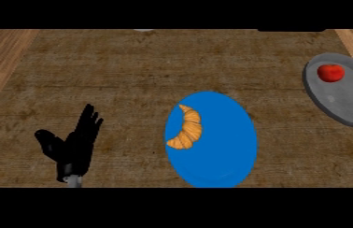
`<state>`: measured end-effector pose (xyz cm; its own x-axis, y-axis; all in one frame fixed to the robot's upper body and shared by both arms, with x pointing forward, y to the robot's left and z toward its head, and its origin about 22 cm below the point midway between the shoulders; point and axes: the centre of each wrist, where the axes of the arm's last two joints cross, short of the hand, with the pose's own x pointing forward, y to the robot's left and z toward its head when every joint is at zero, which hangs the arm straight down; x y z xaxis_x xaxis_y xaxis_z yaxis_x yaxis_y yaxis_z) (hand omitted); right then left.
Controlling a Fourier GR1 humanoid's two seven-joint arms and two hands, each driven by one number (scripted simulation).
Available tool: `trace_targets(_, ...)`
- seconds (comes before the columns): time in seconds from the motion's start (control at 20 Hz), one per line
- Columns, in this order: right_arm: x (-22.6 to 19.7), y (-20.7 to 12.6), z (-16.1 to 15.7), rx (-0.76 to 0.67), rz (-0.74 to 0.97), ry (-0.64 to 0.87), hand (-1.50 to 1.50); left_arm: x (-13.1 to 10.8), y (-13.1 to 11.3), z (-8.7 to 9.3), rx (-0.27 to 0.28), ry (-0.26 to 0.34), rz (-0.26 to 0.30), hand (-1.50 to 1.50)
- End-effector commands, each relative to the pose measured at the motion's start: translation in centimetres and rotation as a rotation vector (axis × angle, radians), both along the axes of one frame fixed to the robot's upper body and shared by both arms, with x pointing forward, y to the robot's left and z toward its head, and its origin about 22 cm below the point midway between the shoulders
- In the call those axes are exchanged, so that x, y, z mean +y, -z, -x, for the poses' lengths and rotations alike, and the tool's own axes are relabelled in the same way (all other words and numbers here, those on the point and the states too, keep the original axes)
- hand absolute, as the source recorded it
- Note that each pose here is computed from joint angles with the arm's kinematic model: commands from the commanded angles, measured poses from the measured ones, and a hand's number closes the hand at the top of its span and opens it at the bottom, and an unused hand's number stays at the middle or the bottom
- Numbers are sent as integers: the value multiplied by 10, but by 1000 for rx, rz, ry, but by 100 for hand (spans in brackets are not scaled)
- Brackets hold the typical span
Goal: Pick the tomato from the plate and place it in the pan
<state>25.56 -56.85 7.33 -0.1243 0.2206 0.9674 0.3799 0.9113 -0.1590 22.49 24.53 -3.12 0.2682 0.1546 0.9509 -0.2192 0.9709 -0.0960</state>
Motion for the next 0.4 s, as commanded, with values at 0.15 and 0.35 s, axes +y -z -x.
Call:
trace_targets(0.15,-22,-5,34,9,6,20,-150,1,6,9,49,3,1,0)
trace_targets(0.35,-3,26,27,30,8,30,-150,-4,-1,-3,48,-16,3,0)
